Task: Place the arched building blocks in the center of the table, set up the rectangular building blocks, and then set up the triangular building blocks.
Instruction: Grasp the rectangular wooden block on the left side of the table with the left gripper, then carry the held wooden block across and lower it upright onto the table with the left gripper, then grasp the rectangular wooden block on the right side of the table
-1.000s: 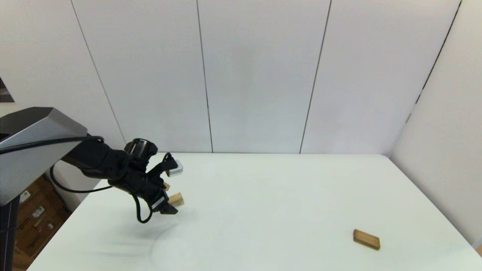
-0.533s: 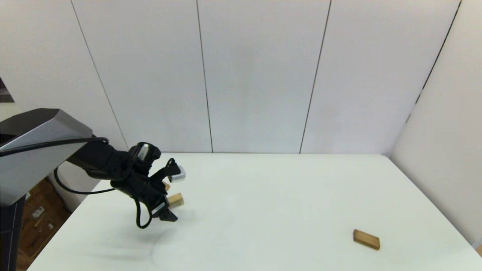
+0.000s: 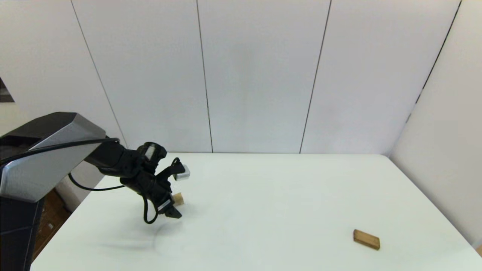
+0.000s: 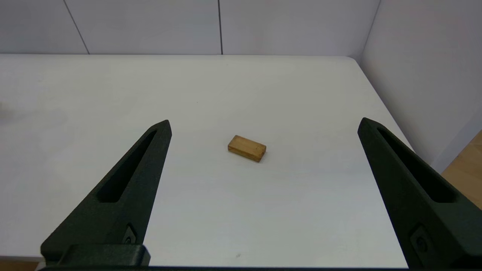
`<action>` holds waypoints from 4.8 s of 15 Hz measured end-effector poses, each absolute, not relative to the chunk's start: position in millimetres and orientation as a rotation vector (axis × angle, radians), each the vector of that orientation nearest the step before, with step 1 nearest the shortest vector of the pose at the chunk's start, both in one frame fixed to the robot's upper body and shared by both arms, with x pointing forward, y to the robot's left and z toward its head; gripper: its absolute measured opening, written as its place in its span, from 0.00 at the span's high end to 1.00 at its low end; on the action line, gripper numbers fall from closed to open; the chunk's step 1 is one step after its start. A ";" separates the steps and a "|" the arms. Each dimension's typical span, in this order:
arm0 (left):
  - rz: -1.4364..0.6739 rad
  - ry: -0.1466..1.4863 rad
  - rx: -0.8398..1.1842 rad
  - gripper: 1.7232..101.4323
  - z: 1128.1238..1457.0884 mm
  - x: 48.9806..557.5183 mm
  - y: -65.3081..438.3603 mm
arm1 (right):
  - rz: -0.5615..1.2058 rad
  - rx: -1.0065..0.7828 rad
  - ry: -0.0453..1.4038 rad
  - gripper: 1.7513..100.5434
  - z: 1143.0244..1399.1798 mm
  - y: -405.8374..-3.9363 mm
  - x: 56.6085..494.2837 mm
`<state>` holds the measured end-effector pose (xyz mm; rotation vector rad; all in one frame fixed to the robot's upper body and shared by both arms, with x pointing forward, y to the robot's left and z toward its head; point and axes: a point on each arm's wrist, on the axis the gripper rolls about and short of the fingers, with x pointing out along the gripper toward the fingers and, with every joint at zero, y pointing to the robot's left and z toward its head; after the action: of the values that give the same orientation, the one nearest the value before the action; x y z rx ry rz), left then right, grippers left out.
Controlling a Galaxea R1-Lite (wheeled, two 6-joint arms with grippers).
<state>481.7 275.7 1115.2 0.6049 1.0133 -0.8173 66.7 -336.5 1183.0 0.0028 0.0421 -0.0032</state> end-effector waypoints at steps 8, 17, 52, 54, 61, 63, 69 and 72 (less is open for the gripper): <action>-0.844 1.071 0.560 0.04 1111.4 489.7 282.2 | -0.003 0.003 0.042 0.03 1183.0 -336.5 66.7; -0.843 1.063 0.527 0.43 1109.3 495.1 289.4 | -0.003 0.003 0.043 0.03 1182.9 -336.5 66.7; -1.333 0.941 0.869 0.76 1108.1 398.3 59.8 | -0.003 0.003 0.043 0.03 1182.9 -336.5 66.7; -1.335 0.945 0.868 0.76 1108.0 396.4 61.5 | -0.003 0.003 0.043 0.03 1182.8 -336.5 66.7; -1.329 0.916 0.863 0.76 1108.2 396.3 63.8 | -0.003 0.003 0.043 0.03 1182.7 -336.5 66.8; -1.329 0.919 0.862 0.76 1108.3 395.0 64.8 | -0.003 0.003 0.043 0.03 1182.8 -336.5 66.8; -1.320 0.899 0.857 0.57 1110.2 396.3 64.0 | -0.003 0.003 0.043 0.03 1182.7 -336.5 66.8; -1.316 0.893 0.859 0.40 1110.5 397.4 64.4 | -0.003 0.003 0.043 0.03 1182.7 -336.5 66.8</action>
<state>397.4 64.4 1110.5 0.8587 0.8933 -1.3164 66.8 -336.5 1182.7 0.0032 0.0434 -0.0026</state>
